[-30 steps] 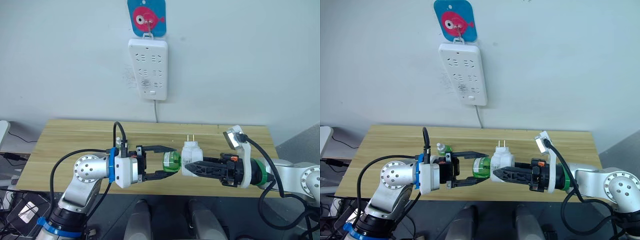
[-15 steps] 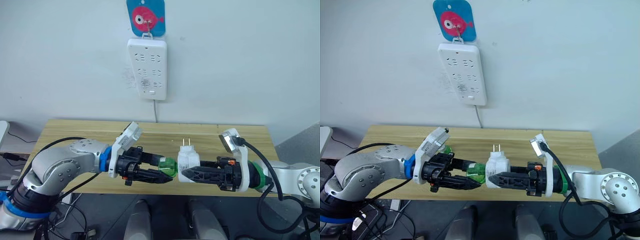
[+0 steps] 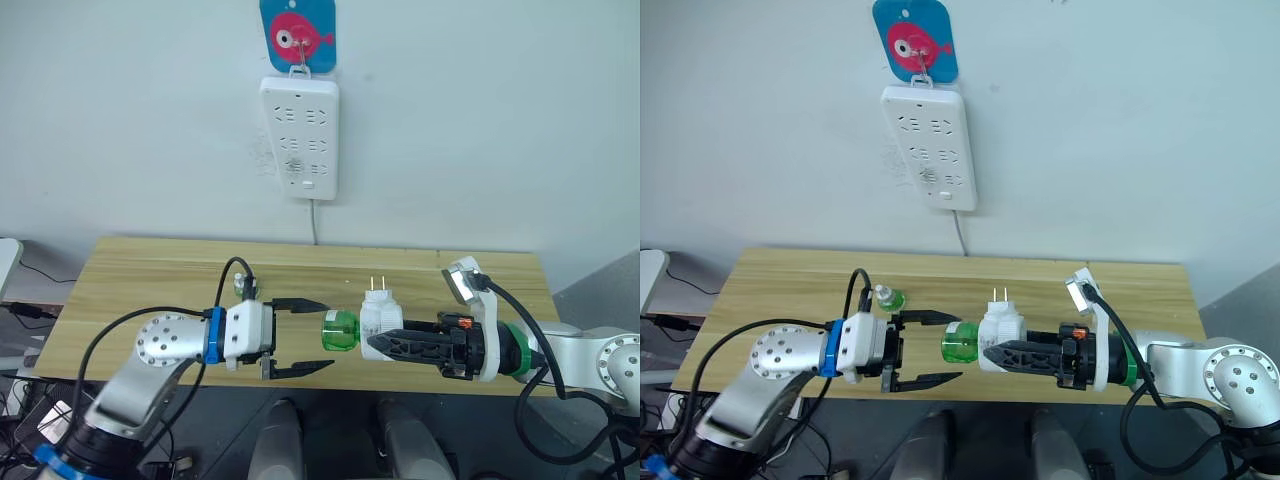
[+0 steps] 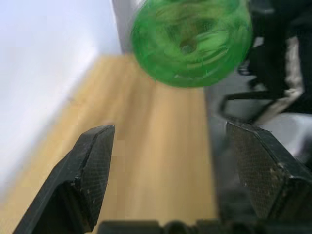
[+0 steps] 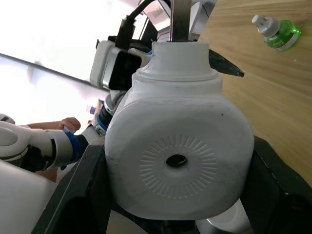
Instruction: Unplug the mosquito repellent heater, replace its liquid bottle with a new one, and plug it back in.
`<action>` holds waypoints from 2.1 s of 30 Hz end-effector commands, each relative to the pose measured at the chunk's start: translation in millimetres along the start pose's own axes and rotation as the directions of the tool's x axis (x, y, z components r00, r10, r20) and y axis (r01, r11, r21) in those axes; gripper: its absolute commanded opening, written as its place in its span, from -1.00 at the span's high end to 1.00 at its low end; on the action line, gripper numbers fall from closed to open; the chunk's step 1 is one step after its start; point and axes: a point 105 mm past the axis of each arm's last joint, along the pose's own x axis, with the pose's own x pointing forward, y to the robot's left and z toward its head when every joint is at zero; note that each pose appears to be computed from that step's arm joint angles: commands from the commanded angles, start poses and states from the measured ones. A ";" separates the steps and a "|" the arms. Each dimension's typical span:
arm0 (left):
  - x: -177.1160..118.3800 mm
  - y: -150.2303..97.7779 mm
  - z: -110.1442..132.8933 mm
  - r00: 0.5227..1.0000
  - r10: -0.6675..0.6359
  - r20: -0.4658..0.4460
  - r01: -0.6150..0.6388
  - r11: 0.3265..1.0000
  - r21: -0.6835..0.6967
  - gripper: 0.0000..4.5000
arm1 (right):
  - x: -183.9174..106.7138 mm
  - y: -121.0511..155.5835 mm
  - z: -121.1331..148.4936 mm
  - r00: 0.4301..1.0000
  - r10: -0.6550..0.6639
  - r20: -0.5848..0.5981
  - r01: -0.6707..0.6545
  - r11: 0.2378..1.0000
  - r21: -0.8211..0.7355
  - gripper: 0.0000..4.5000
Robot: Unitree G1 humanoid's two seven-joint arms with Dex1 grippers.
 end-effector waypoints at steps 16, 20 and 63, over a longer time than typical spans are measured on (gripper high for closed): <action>11.4 -0.5 36.4 0.983 -0.036 0.179 -0.008 0.971 0.240 0.01 | 1.7 11.7 1.9 0.999 0.044 0.003 -0.044 0.999 -0.024 -0.34; 16.7 -1.4 36.3 0.990 -0.113 0.088 0.115 0.993 -0.022 0.01 | 1.3 11.6 0.9 0.999 0.041 0.001 -0.041 0.999 -0.023 -0.34; -9.7 -12.8 -19.1 0.986 0.076 -0.150 -0.115 0.955 -0.272 0.01 | -102.1 -184.9 24.2 0.377 -0.926 0.030 0.870 0.343 -0.353 -0.34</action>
